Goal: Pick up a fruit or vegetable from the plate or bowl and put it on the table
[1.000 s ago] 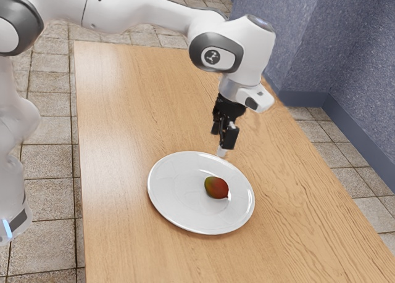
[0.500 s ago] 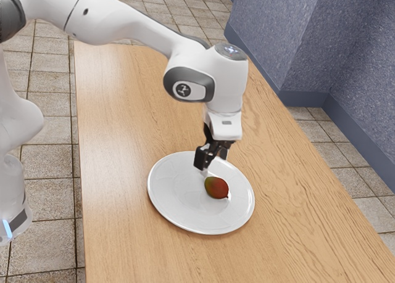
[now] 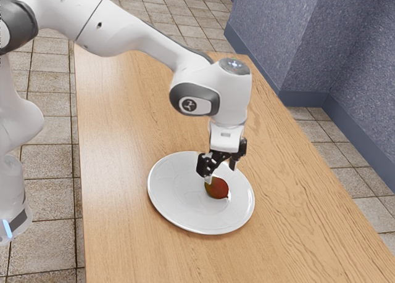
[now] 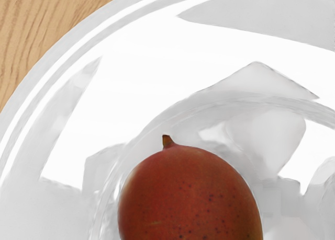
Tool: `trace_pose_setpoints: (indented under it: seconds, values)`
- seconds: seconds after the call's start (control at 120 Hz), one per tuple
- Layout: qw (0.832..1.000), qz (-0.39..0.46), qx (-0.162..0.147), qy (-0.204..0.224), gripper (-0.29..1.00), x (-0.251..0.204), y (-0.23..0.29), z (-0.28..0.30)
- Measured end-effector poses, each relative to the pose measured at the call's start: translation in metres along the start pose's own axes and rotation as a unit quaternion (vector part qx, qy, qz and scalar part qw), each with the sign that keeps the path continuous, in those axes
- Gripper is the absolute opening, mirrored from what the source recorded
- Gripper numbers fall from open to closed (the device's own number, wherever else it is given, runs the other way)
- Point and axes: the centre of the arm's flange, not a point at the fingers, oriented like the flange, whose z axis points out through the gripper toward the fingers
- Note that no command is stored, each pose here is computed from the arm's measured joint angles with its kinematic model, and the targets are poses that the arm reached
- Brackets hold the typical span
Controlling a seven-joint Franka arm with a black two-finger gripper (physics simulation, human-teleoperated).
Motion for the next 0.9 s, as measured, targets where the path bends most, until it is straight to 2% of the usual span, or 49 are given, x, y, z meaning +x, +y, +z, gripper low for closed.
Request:
trace_pose_setpoints:
  seconds: [0.3, 0.583, 0.65, 0.792, 0.9]
  values:
    - [0.999, 0.036, -0.011, 0.005, 0.63, 0.011, 0.003, 0.024]
    - [0.998, 0.047, -0.034, 0.009, 0.62, 0.006, 0.010, 0.043]
    - [0.998, 0.048, -0.036, 0.011, 0.55, 0.005, 0.010, 0.043]
    - [0.998, 0.038, -0.039, 0.028, 0.25, 0.004, 0.007, 0.040]
    - [0.998, 0.027, -0.040, 0.037, 0.24, 0.002, 0.003, 0.040]
